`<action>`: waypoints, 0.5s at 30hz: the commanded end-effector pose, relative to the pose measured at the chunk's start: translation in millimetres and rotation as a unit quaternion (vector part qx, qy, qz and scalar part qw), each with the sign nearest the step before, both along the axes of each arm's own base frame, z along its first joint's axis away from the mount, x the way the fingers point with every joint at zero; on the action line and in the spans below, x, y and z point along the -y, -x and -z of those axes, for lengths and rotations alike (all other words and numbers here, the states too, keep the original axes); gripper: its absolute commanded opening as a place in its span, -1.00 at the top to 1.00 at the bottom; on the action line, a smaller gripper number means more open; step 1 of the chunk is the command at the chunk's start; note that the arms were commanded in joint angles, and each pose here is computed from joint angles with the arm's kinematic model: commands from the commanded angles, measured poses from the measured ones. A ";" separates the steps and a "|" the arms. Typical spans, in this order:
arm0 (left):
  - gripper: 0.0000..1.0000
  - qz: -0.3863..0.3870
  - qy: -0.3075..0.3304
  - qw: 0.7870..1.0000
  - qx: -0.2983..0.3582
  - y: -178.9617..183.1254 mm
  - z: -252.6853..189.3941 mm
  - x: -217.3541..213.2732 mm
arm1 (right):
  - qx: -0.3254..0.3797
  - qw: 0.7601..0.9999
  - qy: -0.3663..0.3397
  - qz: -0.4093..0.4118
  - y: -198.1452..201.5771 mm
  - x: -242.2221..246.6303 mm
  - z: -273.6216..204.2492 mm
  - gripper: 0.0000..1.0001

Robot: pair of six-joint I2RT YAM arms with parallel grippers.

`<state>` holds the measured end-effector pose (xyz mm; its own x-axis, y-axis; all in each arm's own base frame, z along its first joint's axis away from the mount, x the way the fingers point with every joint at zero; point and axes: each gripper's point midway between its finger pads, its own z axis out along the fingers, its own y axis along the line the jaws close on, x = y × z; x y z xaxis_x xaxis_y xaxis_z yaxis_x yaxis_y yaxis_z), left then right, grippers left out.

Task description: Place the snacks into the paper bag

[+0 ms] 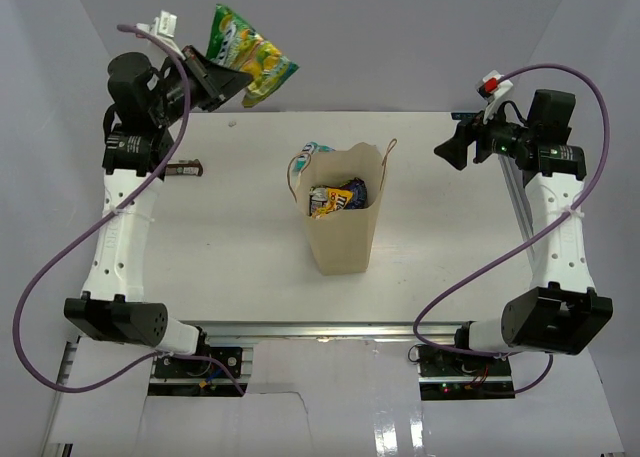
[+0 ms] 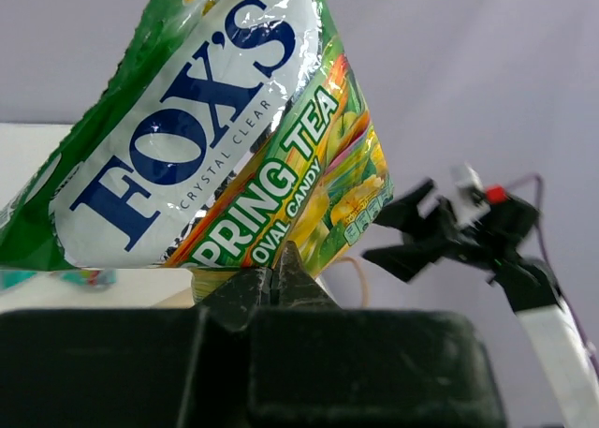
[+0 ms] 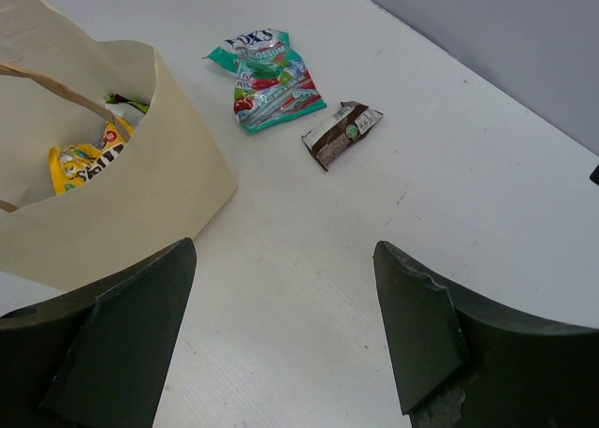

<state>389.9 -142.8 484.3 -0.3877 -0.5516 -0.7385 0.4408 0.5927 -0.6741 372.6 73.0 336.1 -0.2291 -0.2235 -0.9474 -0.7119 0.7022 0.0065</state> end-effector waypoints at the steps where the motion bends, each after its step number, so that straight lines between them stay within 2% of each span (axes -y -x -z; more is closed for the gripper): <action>1: 1.00 0.112 -0.003 0.992 0.054 24.3 -31.4 53.9 | 0.023 1.000 0.000 0.005 3.8 2.0 -9.9 -0.64; 5: 1.00 0.197 -0.005 0.980 0.043 48.6 -22.2 110.4 | 0.019 1.000 0.002 0.013 2.8 5.7 -5.3 -0.64; 15: 1.00 0.273 -0.047 0.959 -0.061 70.4 54.1 171.5 | 0.010 1.000 0.003 0.026 1.6 15.1 6.4 -0.64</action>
